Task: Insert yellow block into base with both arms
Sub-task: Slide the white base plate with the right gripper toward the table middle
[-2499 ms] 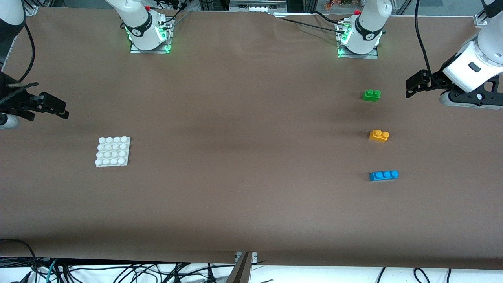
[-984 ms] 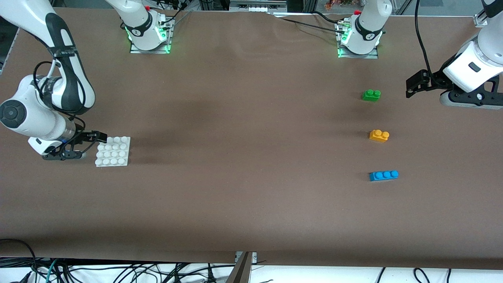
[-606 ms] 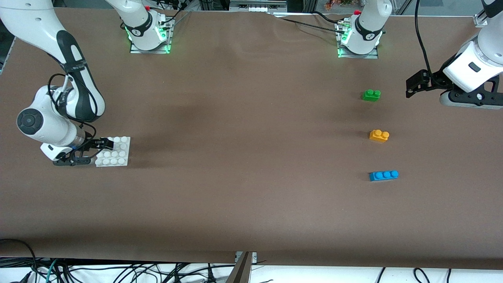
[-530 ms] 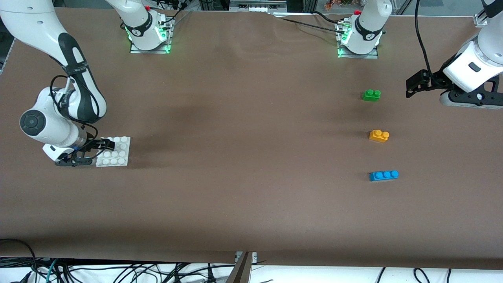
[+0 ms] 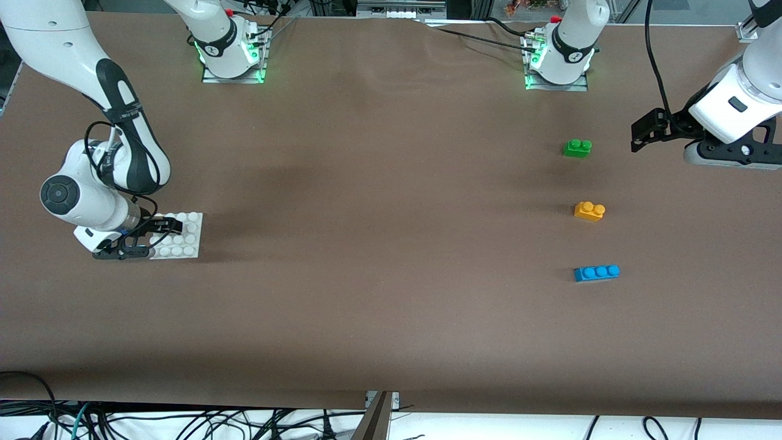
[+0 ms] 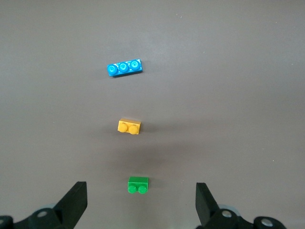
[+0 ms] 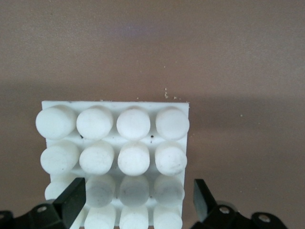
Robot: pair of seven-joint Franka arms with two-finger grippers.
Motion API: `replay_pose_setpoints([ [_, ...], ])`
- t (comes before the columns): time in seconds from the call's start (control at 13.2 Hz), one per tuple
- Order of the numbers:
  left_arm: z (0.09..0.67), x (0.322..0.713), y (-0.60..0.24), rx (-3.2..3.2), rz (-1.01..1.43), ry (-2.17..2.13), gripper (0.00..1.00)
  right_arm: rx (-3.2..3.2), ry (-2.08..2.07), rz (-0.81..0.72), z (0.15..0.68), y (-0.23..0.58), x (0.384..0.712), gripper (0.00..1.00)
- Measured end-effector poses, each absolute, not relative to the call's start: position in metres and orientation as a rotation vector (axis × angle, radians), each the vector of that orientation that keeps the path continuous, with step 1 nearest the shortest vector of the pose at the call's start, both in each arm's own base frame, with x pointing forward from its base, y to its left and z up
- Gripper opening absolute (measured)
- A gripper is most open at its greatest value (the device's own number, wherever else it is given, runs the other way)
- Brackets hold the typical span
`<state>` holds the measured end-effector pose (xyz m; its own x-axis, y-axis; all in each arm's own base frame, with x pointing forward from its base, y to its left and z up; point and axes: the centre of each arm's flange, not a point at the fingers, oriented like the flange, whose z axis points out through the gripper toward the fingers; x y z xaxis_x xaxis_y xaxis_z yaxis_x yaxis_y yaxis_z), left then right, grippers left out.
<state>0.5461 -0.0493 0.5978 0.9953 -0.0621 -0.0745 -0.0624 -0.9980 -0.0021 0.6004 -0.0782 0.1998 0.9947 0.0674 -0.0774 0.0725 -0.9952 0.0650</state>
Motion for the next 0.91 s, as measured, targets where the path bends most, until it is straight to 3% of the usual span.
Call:
replay_pose_setpoints([
  [0.91, 0.598, 0.546, -0.054, -3.133, 0.117, 0.11, 1.0, 3.074, 0.077, -0.14, 0.187, -0.071, 0.599, 1.0],
])
